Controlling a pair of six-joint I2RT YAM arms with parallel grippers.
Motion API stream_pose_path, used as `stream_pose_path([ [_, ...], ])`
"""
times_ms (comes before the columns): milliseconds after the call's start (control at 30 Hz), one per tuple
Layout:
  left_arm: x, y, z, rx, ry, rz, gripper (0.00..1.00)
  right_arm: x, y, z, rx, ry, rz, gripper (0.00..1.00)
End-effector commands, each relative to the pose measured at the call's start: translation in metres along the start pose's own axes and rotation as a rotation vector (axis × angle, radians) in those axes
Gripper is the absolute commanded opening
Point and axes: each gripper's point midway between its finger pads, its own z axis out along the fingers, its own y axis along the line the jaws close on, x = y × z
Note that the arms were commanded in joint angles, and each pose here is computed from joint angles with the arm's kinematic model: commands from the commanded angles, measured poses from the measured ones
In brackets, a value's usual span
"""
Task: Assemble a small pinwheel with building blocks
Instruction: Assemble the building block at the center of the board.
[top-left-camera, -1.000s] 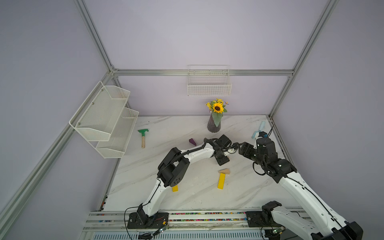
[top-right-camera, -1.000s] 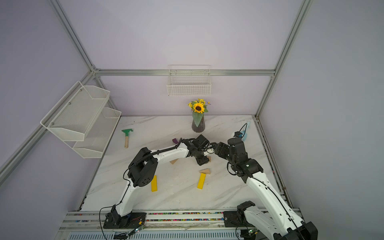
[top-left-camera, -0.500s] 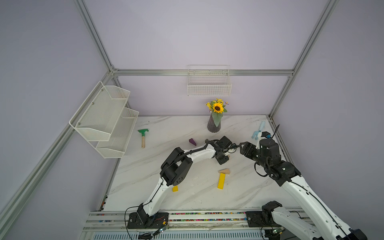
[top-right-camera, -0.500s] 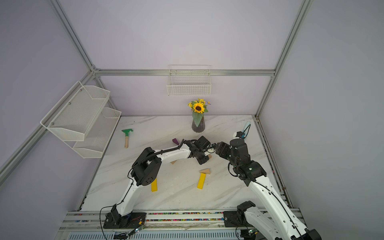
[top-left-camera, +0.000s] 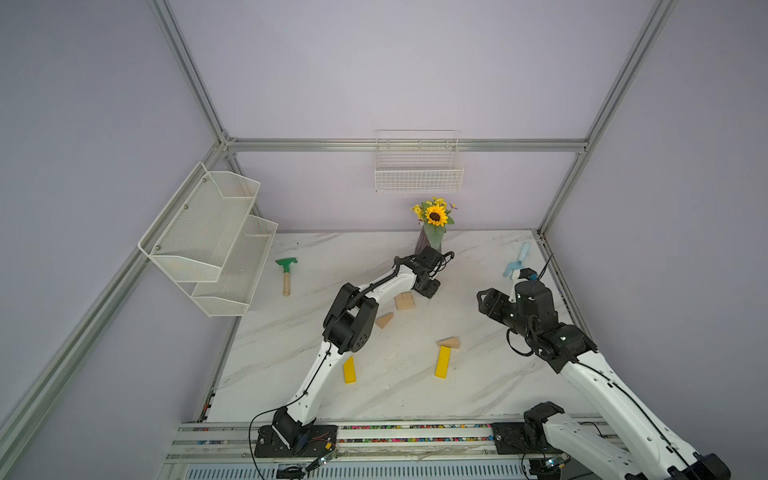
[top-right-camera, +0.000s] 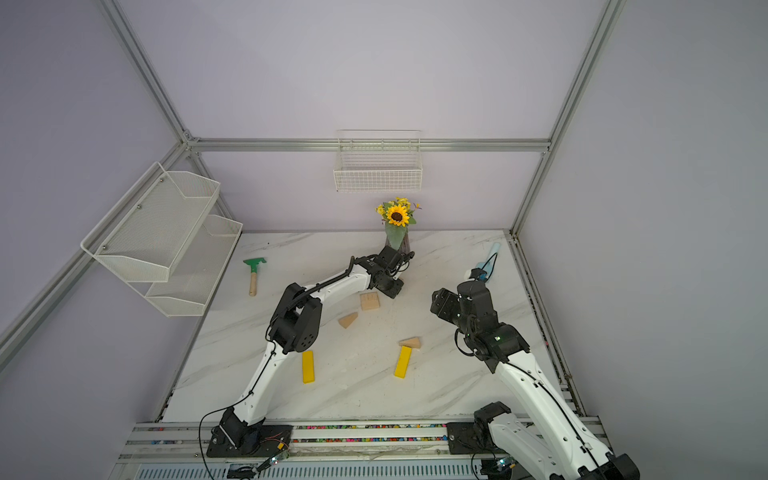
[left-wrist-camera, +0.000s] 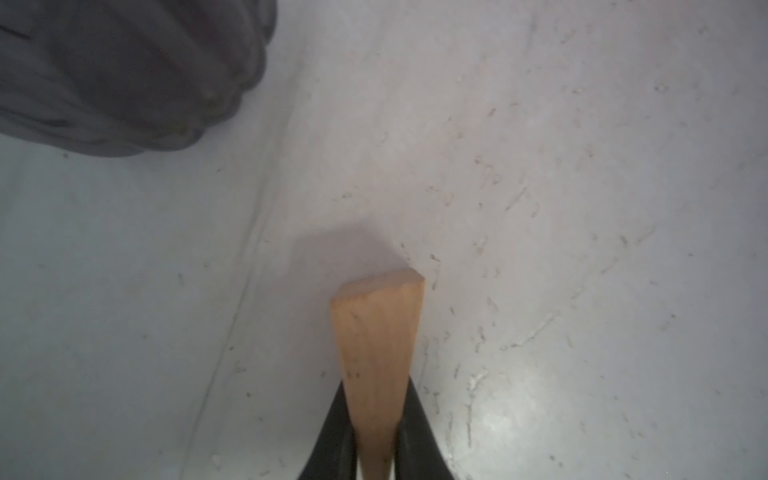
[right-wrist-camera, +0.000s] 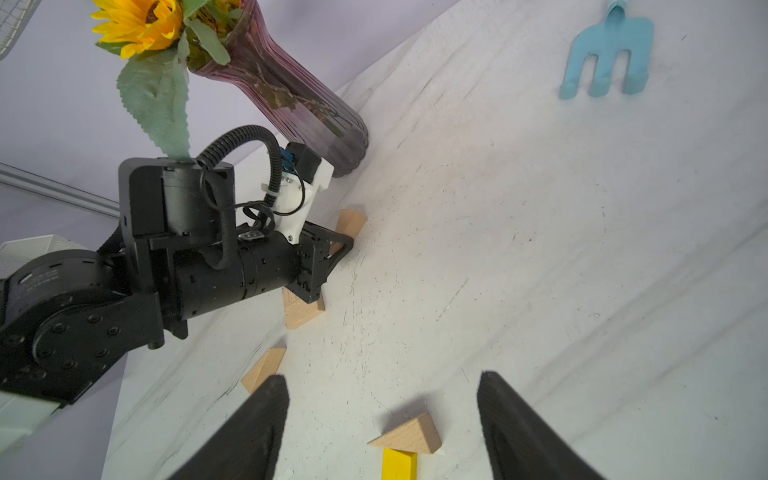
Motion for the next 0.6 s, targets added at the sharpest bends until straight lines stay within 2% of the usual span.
stream_pose_path([
  [0,0.006,0.018,-0.006,-0.051,0.039,-0.071,0.09,0.005,-0.003,0.002,0.008,0.019,0.013,0.75],
  [567,0.021,0.041,-0.004,-0.108,0.082,-0.044,0.13,0.013,-0.002,0.015,0.005,0.064,0.004,0.75],
])
